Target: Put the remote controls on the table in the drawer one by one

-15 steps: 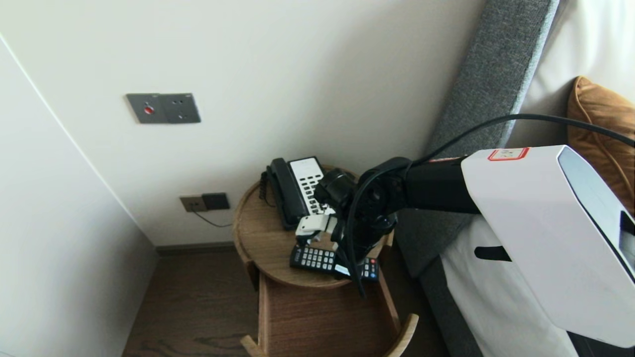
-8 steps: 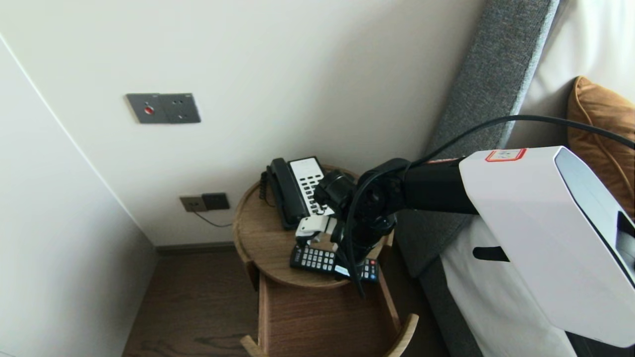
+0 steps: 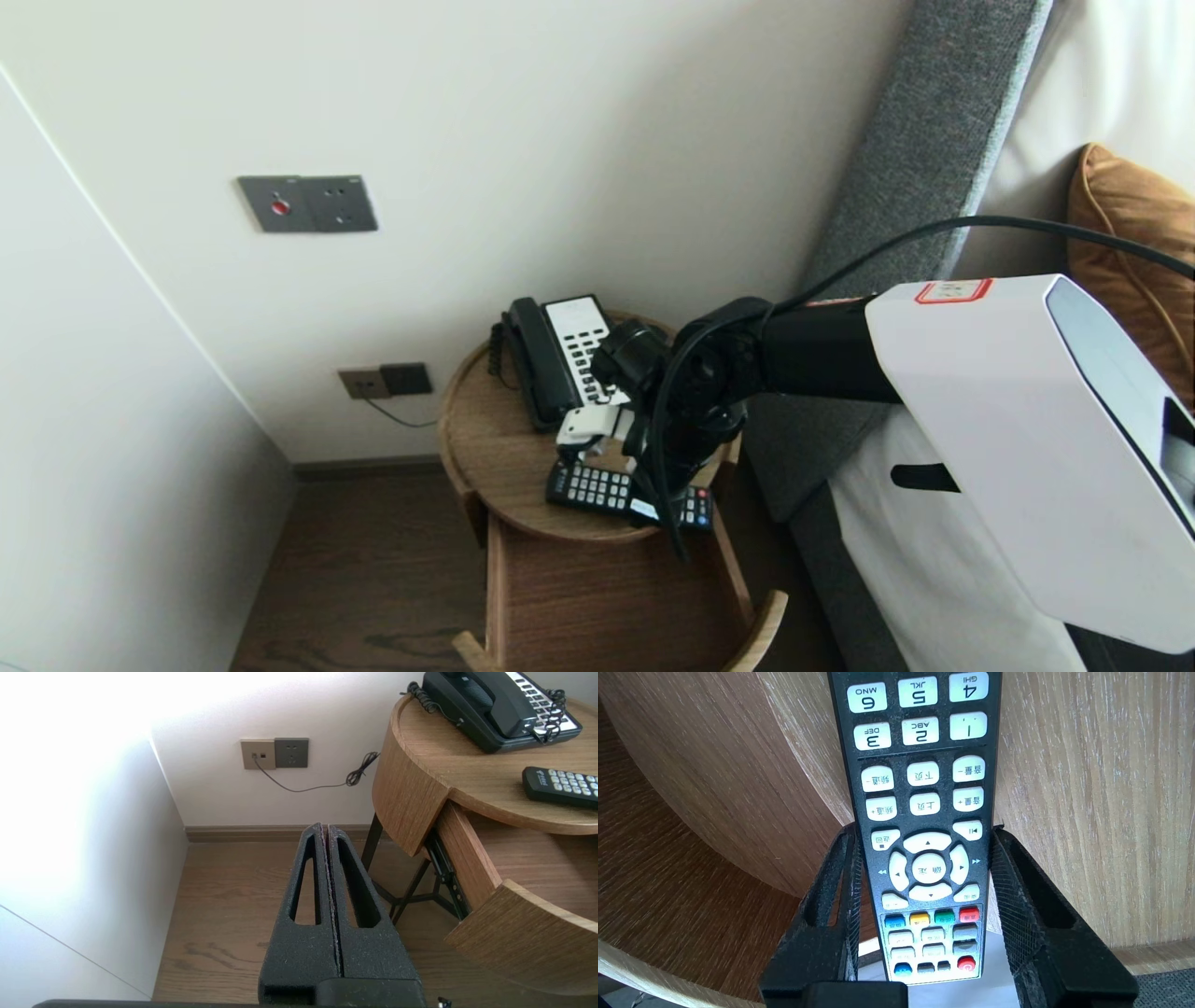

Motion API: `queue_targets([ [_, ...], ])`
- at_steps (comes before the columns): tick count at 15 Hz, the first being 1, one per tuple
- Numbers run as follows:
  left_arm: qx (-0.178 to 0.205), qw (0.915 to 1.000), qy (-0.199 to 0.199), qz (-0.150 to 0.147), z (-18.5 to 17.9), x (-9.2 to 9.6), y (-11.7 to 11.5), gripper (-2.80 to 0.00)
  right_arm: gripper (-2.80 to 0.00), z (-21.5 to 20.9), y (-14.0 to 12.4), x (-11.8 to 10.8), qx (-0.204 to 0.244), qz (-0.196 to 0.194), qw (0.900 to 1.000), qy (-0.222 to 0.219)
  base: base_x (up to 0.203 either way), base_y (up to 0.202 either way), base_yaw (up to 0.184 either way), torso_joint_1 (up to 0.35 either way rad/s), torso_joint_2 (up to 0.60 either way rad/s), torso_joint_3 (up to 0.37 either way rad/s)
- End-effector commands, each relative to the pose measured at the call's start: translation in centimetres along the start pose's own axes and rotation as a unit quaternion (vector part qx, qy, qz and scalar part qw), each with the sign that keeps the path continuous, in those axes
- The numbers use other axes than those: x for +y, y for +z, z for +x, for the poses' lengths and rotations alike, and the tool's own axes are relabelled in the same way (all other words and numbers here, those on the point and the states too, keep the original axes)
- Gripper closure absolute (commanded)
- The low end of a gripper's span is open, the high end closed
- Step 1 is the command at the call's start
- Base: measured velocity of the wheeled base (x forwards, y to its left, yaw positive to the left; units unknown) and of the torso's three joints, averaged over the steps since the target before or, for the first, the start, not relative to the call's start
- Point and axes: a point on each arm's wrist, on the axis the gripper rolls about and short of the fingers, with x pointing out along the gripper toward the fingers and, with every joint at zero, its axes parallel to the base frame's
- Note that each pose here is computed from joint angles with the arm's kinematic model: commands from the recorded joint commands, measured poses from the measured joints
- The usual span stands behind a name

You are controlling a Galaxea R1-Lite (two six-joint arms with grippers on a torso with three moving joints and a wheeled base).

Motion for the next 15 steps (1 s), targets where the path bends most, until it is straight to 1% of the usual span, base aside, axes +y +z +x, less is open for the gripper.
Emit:
queue_targets([
  [1, -0.002, 1.0000, 0.000, 0.000, 0.0, 0.0, 0.0, 0.00, 0.00, 0.0, 0.0, 0.0, 0.002, -0.002, 1.000, 0.001, 0.000, 0.000, 0.000, 0.000, 0.00, 0.000],
  [7, -0.002, 1.0000, 0.000, 0.000, 0.0, 0.0, 0.0, 0.00, 0.00, -0.7, 0.2, 0.5, -0.002, -0.006, 1.000, 0.004, 0.000, 0.000, 0.000, 0.000, 0.00, 0.000],
  [15, -0.002, 1.0000, 0.000, 0.000, 0.0, 0.0, 0.0, 0.00, 0.00, 0.4, 0.2, 0.5, 0.005, 0.002, 1.000, 0.005, 0.000, 0.000, 0.000, 0.000, 0.00, 0.000],
])
